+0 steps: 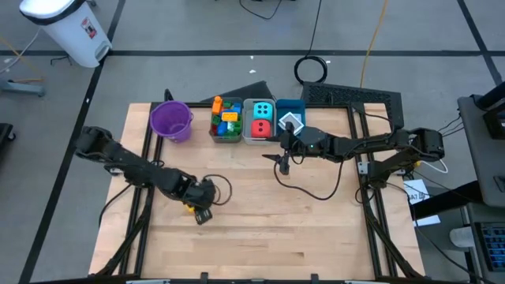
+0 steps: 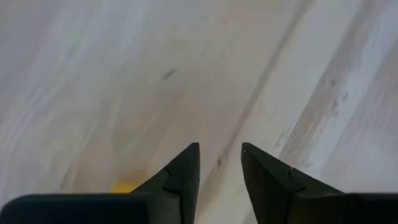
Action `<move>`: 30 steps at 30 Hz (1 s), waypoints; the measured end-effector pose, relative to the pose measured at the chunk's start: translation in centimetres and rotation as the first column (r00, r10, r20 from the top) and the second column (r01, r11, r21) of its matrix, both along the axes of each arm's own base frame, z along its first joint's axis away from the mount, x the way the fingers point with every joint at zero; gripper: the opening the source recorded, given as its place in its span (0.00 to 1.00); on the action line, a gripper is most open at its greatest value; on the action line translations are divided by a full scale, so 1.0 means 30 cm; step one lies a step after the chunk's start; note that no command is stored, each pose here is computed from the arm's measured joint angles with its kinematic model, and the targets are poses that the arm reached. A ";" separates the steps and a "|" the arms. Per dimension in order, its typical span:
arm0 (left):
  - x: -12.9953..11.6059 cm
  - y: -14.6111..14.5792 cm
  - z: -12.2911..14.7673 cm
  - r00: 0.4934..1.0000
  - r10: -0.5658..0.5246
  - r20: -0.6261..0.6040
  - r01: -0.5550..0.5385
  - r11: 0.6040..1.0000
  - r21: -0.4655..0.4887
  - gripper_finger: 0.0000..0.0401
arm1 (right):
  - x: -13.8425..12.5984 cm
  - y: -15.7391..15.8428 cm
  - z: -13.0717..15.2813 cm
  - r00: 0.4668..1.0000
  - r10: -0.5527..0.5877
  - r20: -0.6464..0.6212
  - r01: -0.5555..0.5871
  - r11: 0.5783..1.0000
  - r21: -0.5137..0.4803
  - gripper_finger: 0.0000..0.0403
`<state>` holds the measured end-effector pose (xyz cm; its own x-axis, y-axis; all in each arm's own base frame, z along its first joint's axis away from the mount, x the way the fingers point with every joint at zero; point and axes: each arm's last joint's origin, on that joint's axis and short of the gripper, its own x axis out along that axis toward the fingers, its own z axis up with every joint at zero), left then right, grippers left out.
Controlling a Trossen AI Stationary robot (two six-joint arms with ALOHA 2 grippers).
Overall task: Pick & Place Toys
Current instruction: Put the yellow game piece into the black bin
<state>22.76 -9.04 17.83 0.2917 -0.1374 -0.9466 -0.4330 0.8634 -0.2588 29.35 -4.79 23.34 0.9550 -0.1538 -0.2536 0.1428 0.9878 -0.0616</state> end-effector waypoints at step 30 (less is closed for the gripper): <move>-0.119 -0.034 -0.030 0.665 0.690 -0.286 -0.682 0.717 0.145 0.67 | 0.000 0.000 -0.002 1.000 0.000 -0.007 0.000 1.000 0.001 0.64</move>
<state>19.18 -10.07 16.92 -0.0012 0.0101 -0.9999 -0.9555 0.2948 0.0041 29.34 -4.79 23.28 0.9532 -0.1536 -0.2603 0.1425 0.9879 -0.0611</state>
